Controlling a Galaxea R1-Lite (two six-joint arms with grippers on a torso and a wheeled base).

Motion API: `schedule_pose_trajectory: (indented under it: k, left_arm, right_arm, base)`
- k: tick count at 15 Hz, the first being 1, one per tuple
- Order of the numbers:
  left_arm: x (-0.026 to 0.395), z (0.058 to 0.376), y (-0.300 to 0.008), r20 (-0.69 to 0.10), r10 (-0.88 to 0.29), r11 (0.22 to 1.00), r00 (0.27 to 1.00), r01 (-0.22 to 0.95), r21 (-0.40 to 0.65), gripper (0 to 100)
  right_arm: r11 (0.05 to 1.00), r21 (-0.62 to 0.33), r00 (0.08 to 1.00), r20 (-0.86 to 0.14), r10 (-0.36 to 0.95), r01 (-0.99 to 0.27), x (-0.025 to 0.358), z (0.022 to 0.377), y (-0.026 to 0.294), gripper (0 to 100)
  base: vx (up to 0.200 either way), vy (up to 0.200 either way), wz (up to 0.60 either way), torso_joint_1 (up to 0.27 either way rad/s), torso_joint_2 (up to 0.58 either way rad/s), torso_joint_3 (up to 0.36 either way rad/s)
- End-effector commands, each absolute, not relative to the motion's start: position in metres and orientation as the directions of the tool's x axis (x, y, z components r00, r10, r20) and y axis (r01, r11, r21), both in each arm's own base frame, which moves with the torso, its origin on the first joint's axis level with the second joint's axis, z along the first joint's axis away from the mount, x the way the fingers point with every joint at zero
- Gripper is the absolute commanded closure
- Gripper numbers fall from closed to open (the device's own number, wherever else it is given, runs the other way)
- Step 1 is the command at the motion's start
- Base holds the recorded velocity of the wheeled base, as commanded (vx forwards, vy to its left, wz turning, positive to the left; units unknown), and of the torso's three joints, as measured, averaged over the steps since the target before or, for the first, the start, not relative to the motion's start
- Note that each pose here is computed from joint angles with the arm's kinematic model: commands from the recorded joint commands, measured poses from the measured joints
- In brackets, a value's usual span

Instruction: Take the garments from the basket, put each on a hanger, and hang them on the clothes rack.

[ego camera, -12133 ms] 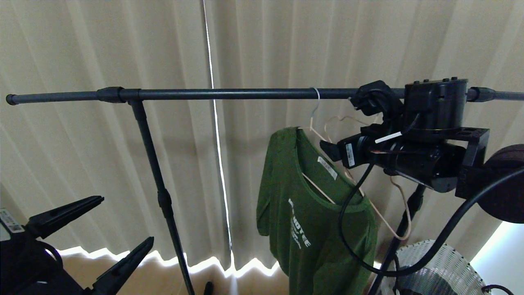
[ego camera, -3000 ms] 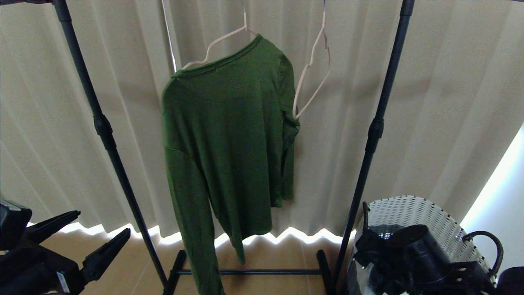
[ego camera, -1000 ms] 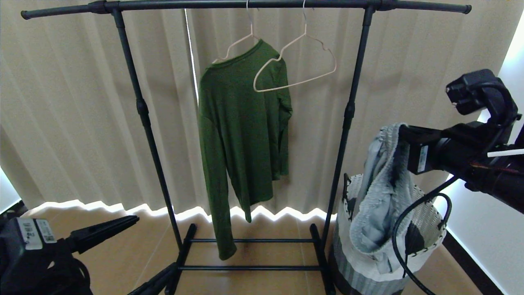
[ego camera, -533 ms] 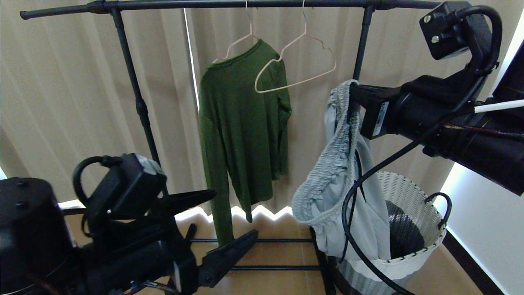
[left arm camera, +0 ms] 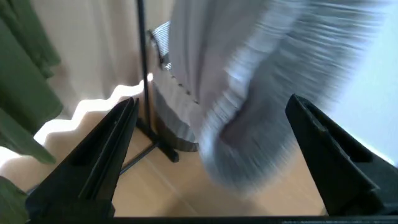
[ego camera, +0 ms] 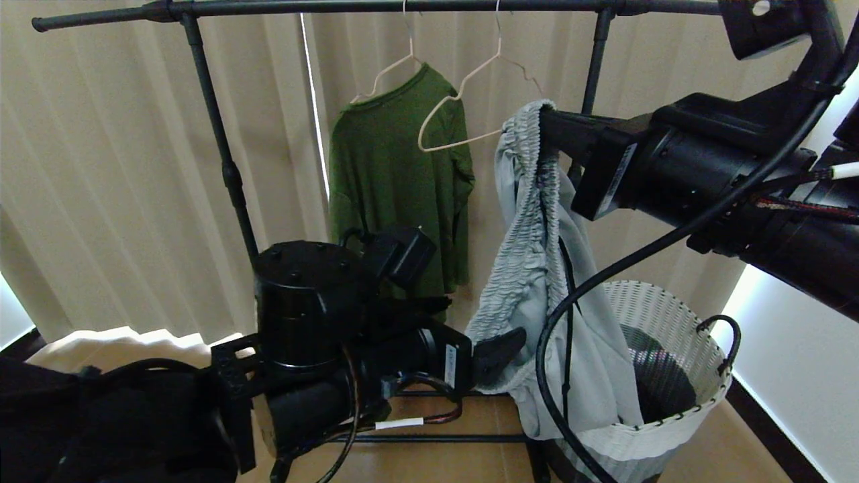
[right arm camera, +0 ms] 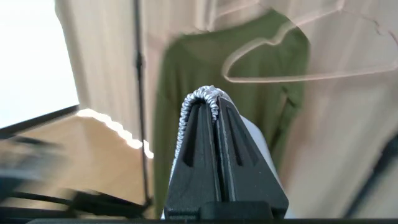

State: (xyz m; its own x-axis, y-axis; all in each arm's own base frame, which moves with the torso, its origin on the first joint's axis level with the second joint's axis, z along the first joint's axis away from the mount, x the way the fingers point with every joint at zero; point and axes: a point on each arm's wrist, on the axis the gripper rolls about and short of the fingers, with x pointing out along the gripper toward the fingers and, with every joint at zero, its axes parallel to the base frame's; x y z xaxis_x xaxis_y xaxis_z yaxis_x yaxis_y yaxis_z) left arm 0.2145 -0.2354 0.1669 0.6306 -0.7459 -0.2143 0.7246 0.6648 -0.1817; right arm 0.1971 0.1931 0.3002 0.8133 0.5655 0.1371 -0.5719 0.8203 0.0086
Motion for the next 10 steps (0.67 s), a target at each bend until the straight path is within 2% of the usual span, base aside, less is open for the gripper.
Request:
schedule_pose_trajectory:
  k: [1, 8, 10]
  left_arm:
    - [0.234, 0.14, -0.241, -0.29, -0.707, 0.702, 0.645, 0.688, -0.181, 0]
    - [0.245, 0.121, -0.219, -0.358, -0.641, 0.761, 0.679, 0.624, -0.178, 0]
    - [0.244, 0.123, -0.214, -0.357, -0.635, 0.766, 0.685, 0.618, -0.178, 0]
  right_arm:
    - [0.819, 0.009, 0.811, 0.143, 0.567, -0.574, 0.196, 0.301, 0.192, 100]
    - [0.821, 0.012, 0.812, 0.159, 0.562, -0.57, 0.19, 0.305, 0.185, 100]
    - [0.825, 0.011, 0.816, 0.153, 0.557, -0.565, 0.191, 0.303, 0.184, 100]
  base:
    - [0.0, 0.0, 0.0, 0.0, 0.0, 0.0]
    - [0.0, 0.0, 0.0, 0.0, 0.0, 0.0]
    - [0.0, 0.0, 0.0, 0.0, 0.0, 0.0]
